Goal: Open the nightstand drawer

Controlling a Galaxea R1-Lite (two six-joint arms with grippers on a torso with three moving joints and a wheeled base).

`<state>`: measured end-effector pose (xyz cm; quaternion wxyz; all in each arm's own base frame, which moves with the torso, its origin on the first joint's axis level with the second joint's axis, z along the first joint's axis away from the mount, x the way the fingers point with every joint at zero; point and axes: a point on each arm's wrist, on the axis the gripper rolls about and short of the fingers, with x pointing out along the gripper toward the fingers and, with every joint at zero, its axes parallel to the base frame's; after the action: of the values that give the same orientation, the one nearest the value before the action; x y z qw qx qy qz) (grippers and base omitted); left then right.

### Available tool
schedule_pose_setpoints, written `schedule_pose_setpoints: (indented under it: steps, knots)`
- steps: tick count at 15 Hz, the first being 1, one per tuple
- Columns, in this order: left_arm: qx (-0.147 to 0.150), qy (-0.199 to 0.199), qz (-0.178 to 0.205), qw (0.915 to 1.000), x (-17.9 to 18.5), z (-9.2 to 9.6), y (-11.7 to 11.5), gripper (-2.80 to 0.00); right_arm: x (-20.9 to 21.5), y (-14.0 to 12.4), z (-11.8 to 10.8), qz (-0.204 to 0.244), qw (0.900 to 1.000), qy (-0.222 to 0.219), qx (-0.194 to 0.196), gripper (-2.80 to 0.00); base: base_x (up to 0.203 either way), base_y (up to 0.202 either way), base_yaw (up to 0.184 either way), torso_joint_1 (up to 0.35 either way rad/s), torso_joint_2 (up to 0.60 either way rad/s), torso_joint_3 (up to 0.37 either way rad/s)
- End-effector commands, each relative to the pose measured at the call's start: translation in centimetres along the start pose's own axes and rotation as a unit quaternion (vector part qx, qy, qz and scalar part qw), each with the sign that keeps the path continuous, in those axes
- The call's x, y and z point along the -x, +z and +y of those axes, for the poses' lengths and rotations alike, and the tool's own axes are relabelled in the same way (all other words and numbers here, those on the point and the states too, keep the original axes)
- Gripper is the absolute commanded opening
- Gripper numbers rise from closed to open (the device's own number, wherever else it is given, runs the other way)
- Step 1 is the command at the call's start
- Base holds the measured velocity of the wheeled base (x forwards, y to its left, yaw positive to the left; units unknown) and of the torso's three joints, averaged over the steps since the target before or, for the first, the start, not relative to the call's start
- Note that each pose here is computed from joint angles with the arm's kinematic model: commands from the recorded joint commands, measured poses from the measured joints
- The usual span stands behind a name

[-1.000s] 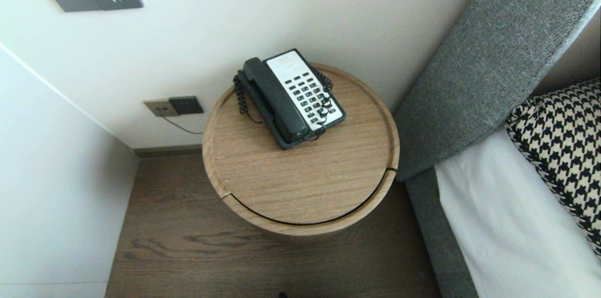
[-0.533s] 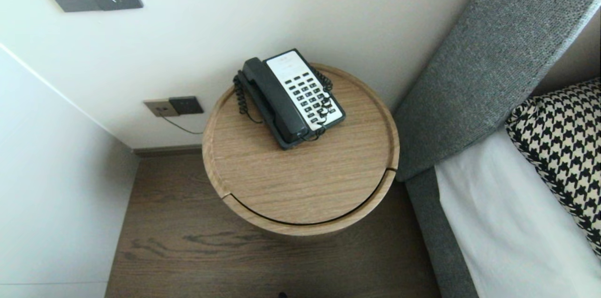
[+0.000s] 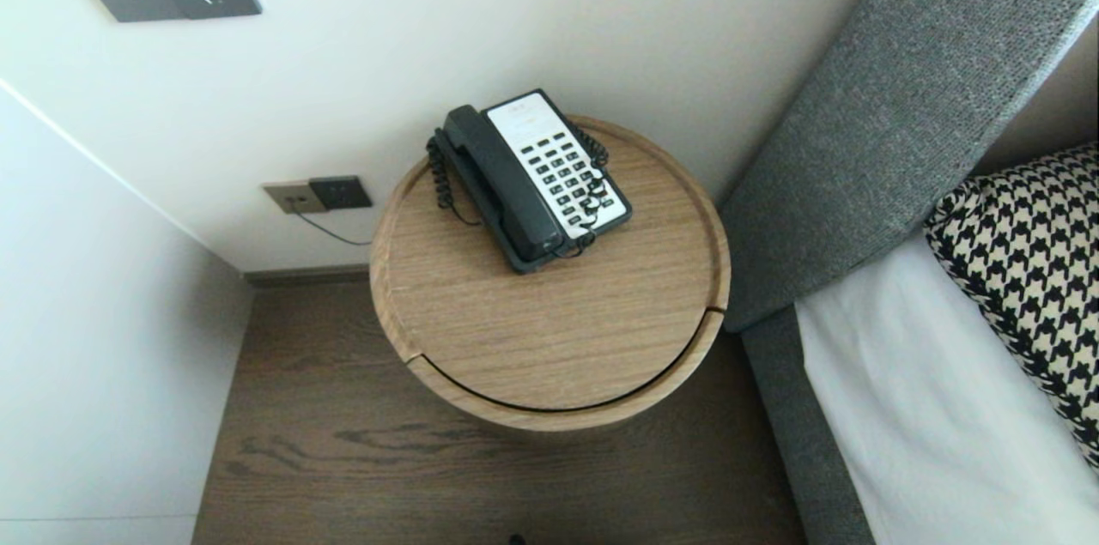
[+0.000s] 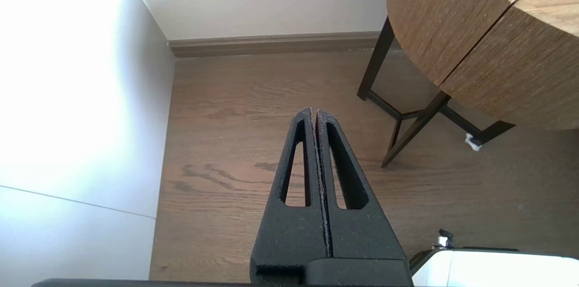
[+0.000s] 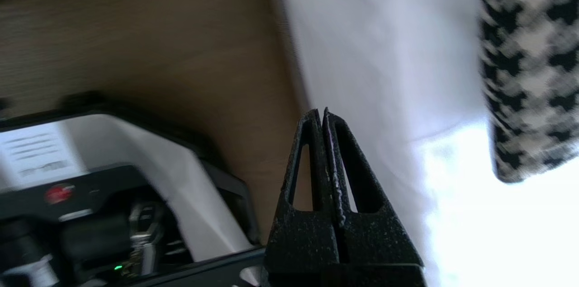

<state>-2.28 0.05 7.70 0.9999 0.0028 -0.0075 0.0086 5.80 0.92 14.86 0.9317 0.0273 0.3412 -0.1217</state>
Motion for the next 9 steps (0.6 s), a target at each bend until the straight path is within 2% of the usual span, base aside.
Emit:
schedule_pose_setpoints:
  steps: [1,5,9]
  knots:
    - [0.0,0.001,0.0,1.0,0.0,0.0,0.0,-2.8,1.2,-0.7,-1.1,-0.031,0.999,0.04,0.003,-2.8,0.0,0.0,0.0,0.0,0.0,0.0]
    - [0.0,0.0,0.0,1.0,0.0,0.0,0.0,-2.8,2.0,-4.8,-2.3,-0.082,0.991,0.069,0.079,-2.8,0.0,0.0,0.0,0.0,0.0,0.0]
    - [0.0,0.0,0.0,1.0,0.0,0.0,0.0,-2.8,1.6,-8.4,-2.6,-0.137,0.981,0.091,0.104,-2.8,0.0,0.0,0.0,0.0,0.0,0.0]
